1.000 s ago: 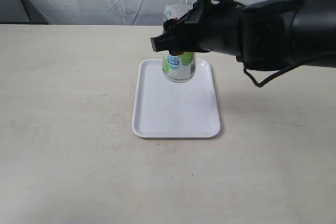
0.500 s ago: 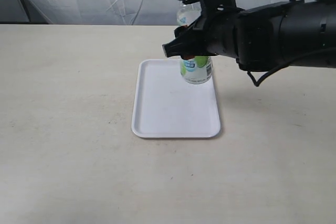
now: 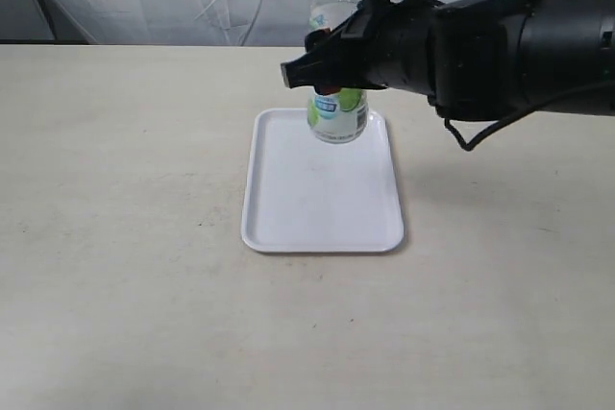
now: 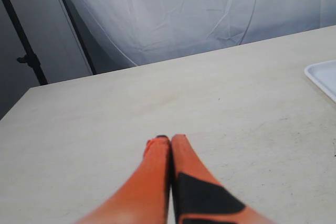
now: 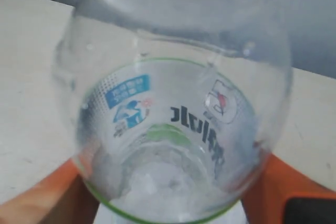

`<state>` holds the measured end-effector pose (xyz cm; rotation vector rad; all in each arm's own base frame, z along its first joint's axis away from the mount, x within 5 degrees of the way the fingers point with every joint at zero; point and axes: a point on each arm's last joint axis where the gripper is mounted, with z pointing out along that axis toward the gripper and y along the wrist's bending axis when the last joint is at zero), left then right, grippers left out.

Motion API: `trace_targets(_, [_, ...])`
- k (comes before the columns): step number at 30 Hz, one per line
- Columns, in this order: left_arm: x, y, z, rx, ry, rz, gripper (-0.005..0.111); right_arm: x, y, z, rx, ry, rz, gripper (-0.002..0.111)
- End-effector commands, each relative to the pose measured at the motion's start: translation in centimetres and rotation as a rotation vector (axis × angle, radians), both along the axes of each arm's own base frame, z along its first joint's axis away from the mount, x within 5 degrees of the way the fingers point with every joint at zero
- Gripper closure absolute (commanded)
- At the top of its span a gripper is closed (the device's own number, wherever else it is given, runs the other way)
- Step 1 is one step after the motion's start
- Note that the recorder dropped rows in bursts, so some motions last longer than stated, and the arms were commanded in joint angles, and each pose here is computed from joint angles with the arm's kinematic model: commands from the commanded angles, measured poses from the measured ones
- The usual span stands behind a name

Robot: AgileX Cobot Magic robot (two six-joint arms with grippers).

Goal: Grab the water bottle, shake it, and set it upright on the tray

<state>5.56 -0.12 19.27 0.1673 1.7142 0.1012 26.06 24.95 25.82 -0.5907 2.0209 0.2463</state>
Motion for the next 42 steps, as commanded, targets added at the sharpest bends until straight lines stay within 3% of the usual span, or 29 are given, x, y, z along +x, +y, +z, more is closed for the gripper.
trace_targets(1, [0.0,0.0,-0.1,-0.005,0.001,0.0,0.106,-0.3,0.2,-2.8,-0.03,0.071,0.027,0.109])
trace_targets(3, [0.0,0.0,-0.1,-0.005,0.001,0.0,0.106,-0.4,0.1,-3.9,-0.056,0.094,0.025,0.109])
trace_targets(6, [0.0,0.0,-0.1,-0.005,0.001,0.0,0.106,-0.7,-1.1,0.1,0.002,0.0,-0.026,0.109])
trace_targets(8, [0.0,0.0,-0.1,-0.005,0.001,0.0,0.106,-1.0,-1.2,1.0,0.041,-0.006,-0.018,0.109])
trace_targets(14, [0.0,0.0,-0.1,-0.007,0.001,0.0,0.106,-1.3,-0.9,-3.0,-0.029,0.089,0.019,0.109])
trace_targets(21, [0.0,0.0,-0.1,-0.007,0.001,0.0,0.106,-1.6,-1.4,1.3,0.065,-0.002,0.016,0.109])
trace_targets(27, [0.0,0.0,-0.1,-0.007,0.001,0.0,0.106,-1.5,-0.9,-2.0,-0.001,0.072,0.034,0.109])
trace_targets(31, [0.0,0.0,-0.1,-0.007,0.001,0.0,0.106,-1.9,0.4,-2.3,0.028,0.091,0.17,0.109])
trace_targets(36, [0.0,0.0,-0.1,-0.007,0.001,0.0,0.106,-0.4,-1.9,-2.2,-0.047,0.037,-0.132,0.109])
trace_targets(40, [0.0,0.0,-0.1,-0.005,0.001,0.0,0.106,-1.2,-0.3,-2.2,-0.052,0.024,0.108,0.109])
trace_targets(42, [0.0,0.0,-0.1,-0.005,0.001,0.0,0.106,-0.8,-0.9,-2.2,-0.013,0.04,-0.017,0.109])
